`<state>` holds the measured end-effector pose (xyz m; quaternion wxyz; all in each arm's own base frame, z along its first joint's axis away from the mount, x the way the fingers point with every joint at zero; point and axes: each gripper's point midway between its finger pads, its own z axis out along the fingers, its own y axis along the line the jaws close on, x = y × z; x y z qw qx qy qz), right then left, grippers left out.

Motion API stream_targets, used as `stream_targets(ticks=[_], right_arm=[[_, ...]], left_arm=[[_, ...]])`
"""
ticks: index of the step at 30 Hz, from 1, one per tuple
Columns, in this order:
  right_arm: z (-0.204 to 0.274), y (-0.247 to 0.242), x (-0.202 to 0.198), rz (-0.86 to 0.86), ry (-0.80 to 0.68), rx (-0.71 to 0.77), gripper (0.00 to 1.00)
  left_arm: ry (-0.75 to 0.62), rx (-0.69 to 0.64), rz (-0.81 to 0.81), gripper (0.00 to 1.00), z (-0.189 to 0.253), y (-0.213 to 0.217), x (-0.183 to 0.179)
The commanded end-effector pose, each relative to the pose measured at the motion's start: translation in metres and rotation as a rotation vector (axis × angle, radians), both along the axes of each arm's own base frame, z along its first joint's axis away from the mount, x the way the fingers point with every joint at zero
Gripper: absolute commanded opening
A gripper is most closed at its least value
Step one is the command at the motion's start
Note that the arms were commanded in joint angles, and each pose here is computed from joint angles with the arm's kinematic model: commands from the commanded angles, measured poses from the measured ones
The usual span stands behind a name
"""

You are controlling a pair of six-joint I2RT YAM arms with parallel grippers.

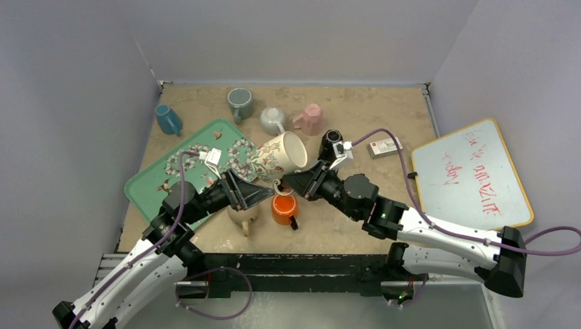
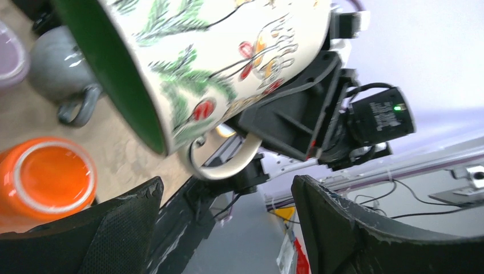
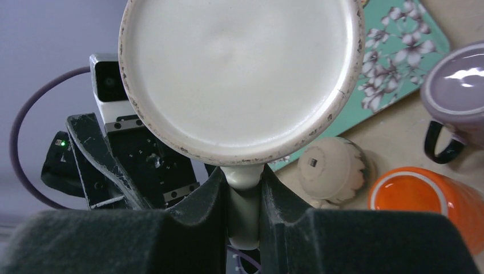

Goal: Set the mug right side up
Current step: Pick up the cup at the center of the board.

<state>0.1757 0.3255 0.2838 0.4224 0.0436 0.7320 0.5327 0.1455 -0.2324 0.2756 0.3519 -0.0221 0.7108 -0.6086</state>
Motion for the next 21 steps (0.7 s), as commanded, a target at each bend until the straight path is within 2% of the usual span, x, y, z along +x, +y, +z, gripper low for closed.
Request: stream_targets(ticks=[1, 4, 12, 17, 21], right_arm=[[0.148, -0.002, -0.017, 0.079, -0.180, 0.440, 0.00], [0.156, 0.001, -0.022, 0.114, -0.187, 0.489, 0.00], [0.161, 0.003, -0.029, 0.158, -0.179, 0.558, 0.00], [0.152, 0.002, -0.033, 0.181, -0.149, 0.574, 0.00], [0.141, 0.008, -0.039, 0.226, -0.127, 0.551, 0.00]], left_arm=[[-0.145, -0.166, -0.025, 0.81, 0.048, -0.004, -0.002], [-0.175, -0.214, -0.017, 0.80, 0.056, -0.004, 0.001], [-0.202, -0.240, -0.029, 0.80, 0.064, -0.010, 0.005], [-0.250, -0.314, -0.012, 0.73, 0.076, -0.004, 0.003], [-0.256, -0.313, -0.016, 0.66, 0.076, -0.005, 0.003]])
